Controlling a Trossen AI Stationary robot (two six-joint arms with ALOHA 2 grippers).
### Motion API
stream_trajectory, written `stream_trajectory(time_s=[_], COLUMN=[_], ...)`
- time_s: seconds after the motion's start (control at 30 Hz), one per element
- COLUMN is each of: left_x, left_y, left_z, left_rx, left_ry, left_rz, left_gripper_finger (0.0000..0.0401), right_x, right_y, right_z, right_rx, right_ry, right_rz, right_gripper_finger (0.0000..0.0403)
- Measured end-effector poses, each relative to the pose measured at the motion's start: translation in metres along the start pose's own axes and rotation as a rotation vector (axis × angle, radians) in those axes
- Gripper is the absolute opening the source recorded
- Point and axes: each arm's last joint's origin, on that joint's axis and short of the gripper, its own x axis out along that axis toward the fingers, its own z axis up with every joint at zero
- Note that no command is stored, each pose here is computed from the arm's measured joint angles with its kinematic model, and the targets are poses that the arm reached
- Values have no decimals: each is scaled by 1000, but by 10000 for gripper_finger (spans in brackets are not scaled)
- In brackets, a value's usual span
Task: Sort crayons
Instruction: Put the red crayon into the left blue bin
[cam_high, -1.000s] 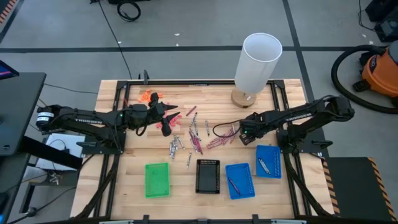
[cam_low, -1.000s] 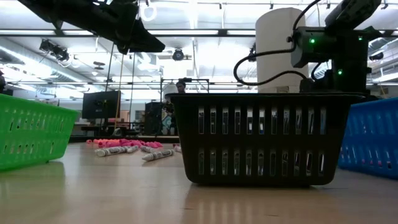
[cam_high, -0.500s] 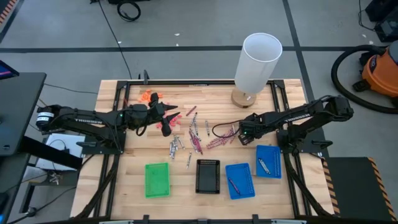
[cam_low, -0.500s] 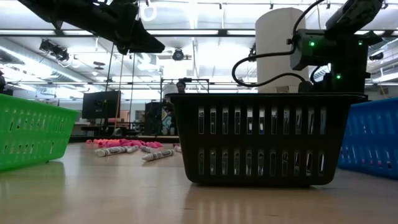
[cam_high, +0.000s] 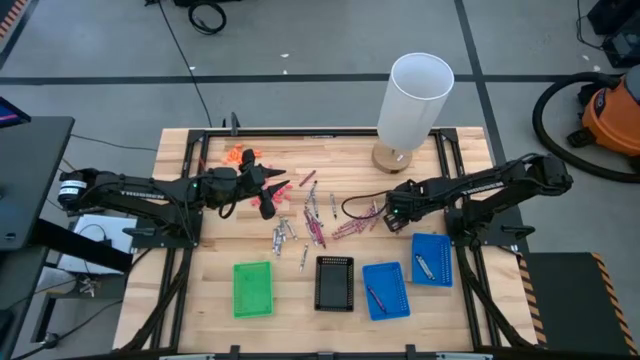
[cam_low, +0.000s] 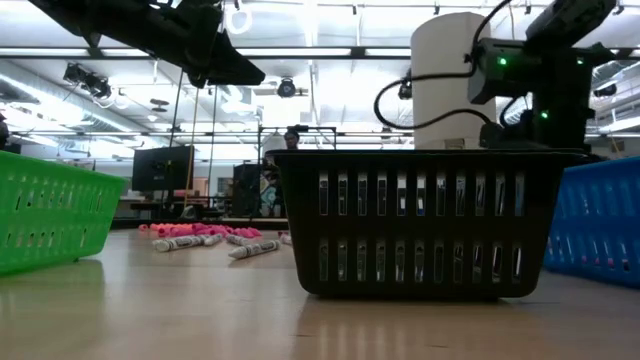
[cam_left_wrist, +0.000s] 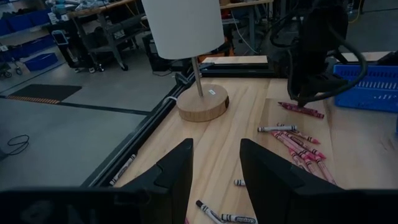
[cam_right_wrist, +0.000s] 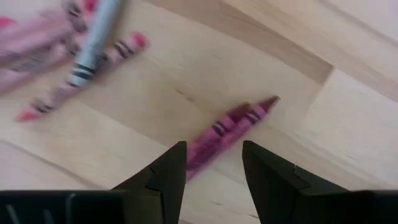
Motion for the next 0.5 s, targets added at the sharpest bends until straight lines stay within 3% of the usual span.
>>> stream_trajectory(time_s=[0.13,0.5], left_x=[0,0], left_y=[0,0], left_z=[0,-1], left_rx=[0,1], left_ry=[0,6], left_rz=[0,0], left_gripper_finger=[144,144], right_x=[-2,5], right_y=[6,1], right_z=[3,-1], right_rx=[-5,-4], right_ry=[-15,19], right_rz=[36,-57], right_gripper_finger=[166,166])
